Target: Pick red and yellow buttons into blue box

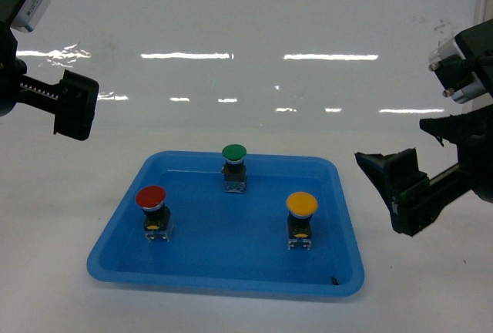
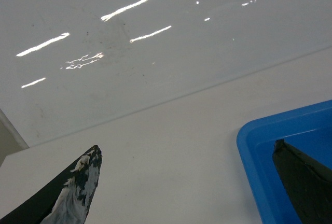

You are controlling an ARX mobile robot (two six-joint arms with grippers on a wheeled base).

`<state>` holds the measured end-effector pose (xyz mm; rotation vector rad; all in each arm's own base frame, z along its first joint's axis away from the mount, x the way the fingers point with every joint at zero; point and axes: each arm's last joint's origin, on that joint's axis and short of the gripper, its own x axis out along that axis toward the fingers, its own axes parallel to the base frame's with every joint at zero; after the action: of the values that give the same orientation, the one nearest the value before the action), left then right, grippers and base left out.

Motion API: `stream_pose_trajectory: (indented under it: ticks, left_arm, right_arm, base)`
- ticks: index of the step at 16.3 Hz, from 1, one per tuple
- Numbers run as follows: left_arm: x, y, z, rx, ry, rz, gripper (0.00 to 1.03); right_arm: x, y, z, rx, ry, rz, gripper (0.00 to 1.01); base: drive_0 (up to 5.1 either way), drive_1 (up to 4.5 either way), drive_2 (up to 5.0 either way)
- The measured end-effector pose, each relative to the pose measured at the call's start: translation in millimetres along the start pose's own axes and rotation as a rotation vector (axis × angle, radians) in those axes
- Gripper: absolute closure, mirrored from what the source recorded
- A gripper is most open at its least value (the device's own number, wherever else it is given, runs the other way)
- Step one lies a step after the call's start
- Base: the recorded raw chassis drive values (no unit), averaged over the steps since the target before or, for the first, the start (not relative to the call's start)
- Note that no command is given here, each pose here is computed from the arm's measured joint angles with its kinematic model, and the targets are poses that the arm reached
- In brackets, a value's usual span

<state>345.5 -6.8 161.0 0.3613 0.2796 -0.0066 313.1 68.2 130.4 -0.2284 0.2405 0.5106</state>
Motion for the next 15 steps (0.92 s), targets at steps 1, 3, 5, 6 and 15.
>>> stream_pose_trajectory:
  ticks: [1,3,5,6,15]
  left_arm:
    - [0,0.0,0.0,0.001,0.000,0.000,0.05]
    - [0,-0.1,0.1,0.002,0.000,0.000,0.05]
    - [0,0.0,0.0,0.003,0.000,0.001,0.05]
    - [0,0.0,0.0,0.005,0.000,0.001,0.05]
    - [0,0.1,-0.2,0.006,0.001,0.001,0.05]
  right_arm:
    - [12,-2.6,-3.1,-0.018,0.019,0.004,0.03]
    - [32,-4.2,-8.9,-0.043,0.036,0.039,0.03]
    - [47,-5.9,-7.9,-0.046,0.033,0.066,0.03]
    - [54,-7.3,-8.0,-0.044,0.040,0.075,0.03]
    - [82,19.2,-17.4,0.106,0.146,0.313,0.03]
  base:
    - [0.0,0.00,0.0]
    - [0.0,0.00,0.0]
    - [0.0,0.00,0.0]
    - [0.0,0.00,0.0]
    - [0.0,0.00,0.0]
